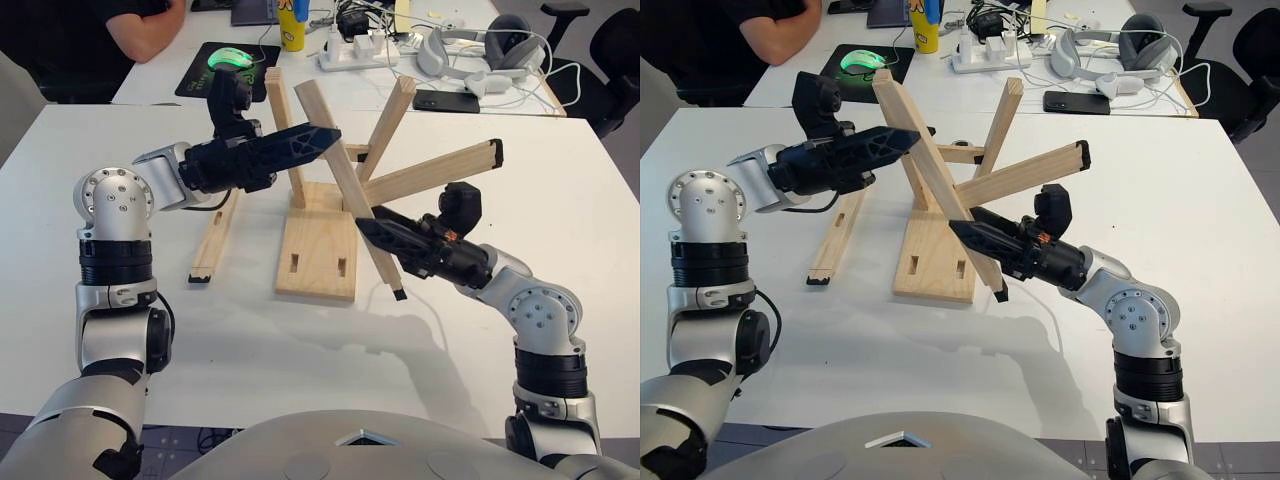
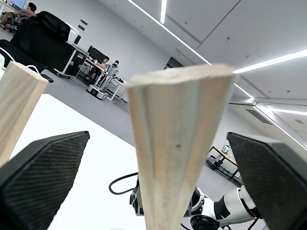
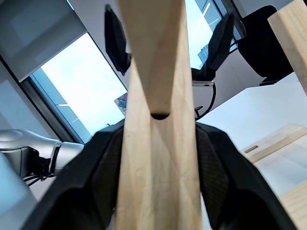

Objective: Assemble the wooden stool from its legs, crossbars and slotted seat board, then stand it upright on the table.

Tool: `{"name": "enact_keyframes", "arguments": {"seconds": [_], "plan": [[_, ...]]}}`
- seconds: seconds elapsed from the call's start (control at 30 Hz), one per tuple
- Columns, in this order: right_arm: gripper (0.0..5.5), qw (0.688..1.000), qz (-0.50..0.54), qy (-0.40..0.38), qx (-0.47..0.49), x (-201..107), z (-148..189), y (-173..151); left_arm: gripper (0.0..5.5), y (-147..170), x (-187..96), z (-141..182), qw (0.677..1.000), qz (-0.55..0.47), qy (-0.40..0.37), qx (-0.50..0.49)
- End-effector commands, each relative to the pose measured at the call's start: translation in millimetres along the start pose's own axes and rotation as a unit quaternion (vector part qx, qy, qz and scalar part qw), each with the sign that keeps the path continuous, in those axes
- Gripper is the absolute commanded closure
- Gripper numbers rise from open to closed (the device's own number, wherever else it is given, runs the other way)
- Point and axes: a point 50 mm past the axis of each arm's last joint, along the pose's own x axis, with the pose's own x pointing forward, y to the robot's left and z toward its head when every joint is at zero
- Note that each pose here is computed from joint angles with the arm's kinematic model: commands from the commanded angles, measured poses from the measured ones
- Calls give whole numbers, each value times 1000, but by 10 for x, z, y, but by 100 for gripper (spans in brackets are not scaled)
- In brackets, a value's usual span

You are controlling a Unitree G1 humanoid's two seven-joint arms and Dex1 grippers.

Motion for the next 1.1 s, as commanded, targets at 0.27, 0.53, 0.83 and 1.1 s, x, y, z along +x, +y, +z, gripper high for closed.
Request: {"name": "enact_keyframes", "arguments": {"seconds": [0.27, 0.53, 0.83, 1.1], "plan": [[344, 1000, 7, 2, -5, 48, -28, 20, 190, 9, -51, -70, 1000, 8, 20, -1], [344, 1000, 3, 21, -8, 14, -54, 5, 297, 6, -99, -12, 1000, 11, 20, 12], [344, 998, -7, 51, -36, 32, -101, -35, 343, 4, -119, -8, 999, 6, 24, 27], [301, 994, -28, 95, -54, -29, -151, -106, 343, -2, -132, 6, 998, 7, 25, 50]]}}
